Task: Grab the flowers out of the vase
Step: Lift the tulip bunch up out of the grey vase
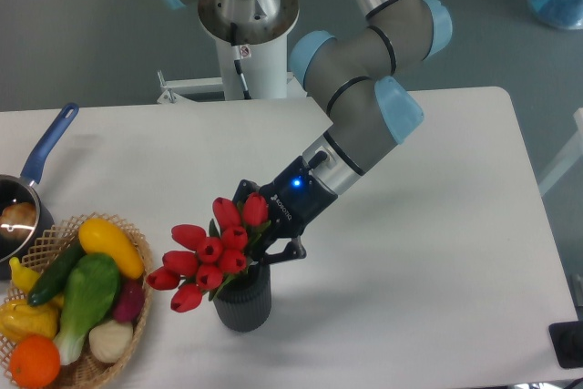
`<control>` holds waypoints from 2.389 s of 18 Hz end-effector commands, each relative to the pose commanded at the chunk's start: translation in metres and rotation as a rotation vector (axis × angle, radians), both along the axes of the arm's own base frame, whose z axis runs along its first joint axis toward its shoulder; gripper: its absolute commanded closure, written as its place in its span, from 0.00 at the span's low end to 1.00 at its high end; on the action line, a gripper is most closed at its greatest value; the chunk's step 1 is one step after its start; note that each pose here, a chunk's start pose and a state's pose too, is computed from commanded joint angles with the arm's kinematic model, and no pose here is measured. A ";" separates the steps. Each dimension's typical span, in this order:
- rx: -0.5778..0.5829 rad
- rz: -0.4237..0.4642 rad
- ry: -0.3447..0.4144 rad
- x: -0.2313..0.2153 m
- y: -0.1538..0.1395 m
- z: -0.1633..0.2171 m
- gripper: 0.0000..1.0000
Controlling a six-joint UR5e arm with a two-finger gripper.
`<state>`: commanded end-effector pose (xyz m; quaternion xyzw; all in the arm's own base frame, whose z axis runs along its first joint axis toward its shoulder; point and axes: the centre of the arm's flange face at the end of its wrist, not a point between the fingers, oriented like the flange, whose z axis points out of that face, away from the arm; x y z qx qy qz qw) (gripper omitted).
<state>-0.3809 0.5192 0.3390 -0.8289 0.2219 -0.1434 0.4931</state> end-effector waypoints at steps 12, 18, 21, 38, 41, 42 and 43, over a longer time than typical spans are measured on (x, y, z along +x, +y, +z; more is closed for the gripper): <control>0.110 0.062 -0.053 -0.006 -0.023 0.059 0.67; 0.144 0.083 -0.082 -0.005 -0.031 0.080 0.67; 0.154 0.088 -0.098 -0.001 -0.032 0.091 0.67; 0.180 0.118 -0.142 0.018 -0.037 0.161 0.68; 0.187 0.135 -0.136 0.012 -0.042 0.173 0.68; 0.188 0.144 -0.134 0.007 -0.045 0.175 0.68; 0.187 0.157 -0.136 0.002 -0.049 0.176 0.68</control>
